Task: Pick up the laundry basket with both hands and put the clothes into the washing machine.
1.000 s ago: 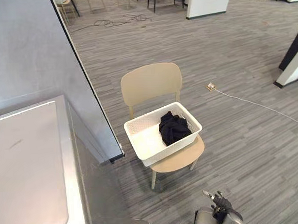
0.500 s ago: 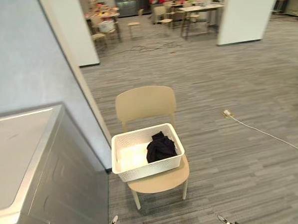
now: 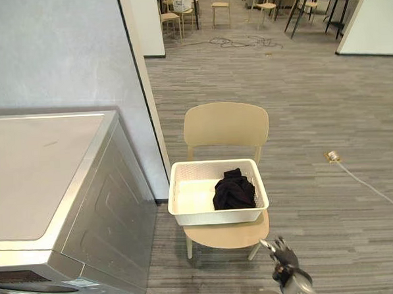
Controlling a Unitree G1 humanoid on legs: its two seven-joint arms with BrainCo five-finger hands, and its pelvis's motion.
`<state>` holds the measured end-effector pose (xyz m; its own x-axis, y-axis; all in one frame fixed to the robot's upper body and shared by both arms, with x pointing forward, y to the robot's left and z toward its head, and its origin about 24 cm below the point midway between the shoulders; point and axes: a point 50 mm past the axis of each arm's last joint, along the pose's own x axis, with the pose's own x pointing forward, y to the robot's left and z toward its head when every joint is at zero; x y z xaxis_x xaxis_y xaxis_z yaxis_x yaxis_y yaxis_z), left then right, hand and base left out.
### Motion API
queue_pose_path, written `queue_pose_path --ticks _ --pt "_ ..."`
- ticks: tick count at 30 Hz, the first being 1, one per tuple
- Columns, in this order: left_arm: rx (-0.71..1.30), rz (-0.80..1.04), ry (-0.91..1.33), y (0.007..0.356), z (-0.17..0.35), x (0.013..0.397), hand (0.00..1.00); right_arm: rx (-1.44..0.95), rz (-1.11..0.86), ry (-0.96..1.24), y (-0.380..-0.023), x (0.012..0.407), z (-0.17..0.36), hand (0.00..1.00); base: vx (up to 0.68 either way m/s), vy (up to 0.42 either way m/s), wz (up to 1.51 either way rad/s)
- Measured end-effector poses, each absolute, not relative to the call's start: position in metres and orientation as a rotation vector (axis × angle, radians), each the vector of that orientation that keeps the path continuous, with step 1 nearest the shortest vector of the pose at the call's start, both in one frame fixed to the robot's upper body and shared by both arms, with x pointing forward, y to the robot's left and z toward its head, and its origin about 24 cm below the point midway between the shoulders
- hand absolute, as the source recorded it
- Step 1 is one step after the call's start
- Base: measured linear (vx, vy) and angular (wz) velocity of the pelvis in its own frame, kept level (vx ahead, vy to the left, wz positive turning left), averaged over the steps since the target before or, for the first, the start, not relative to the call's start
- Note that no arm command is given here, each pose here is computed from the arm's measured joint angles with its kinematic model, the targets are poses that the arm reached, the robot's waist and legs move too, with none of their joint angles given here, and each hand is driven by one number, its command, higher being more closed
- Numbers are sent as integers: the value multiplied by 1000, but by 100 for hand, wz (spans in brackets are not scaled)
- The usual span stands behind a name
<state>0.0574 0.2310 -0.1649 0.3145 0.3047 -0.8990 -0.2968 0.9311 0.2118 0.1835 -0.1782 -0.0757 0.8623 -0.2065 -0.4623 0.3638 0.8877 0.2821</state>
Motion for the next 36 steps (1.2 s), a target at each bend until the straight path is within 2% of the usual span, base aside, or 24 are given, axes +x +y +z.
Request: queue_pose_path --ticks 2,4,8,13,19,25,31,36 --pt "66 334 1141 228 -162 76 0 283 -355 233 -198 207 -38 0 80 -83 58" --pt "104 300 1106 225 -159 85 0 239 -371 151 -207 220 -21 0 51 -160 33" --pt "202 205 1070 225 -156 98 0 199 -333 80 -208 229 -4 0 48 -351 30" --pt "89 176 1077 194 -162 95 0 29 -174 39 -215 246 14 0 5 -263 33" --pt "33 214 1045 198 -159 99 0 -210 118 51 -192 285 24 0 -79 -86 48" --pt "-21 191 936 191 -149 127 0 -439 322 88 -145 317 23 0 -137 11 10" --pt "18 108 815 178 -133 165 0 -570 334 204 -130 337 11 0 -83 26 -23" --pt "52 66 723 168 -120 188 0 -611 137 245 -159 362 29 0 -7 19 -6"
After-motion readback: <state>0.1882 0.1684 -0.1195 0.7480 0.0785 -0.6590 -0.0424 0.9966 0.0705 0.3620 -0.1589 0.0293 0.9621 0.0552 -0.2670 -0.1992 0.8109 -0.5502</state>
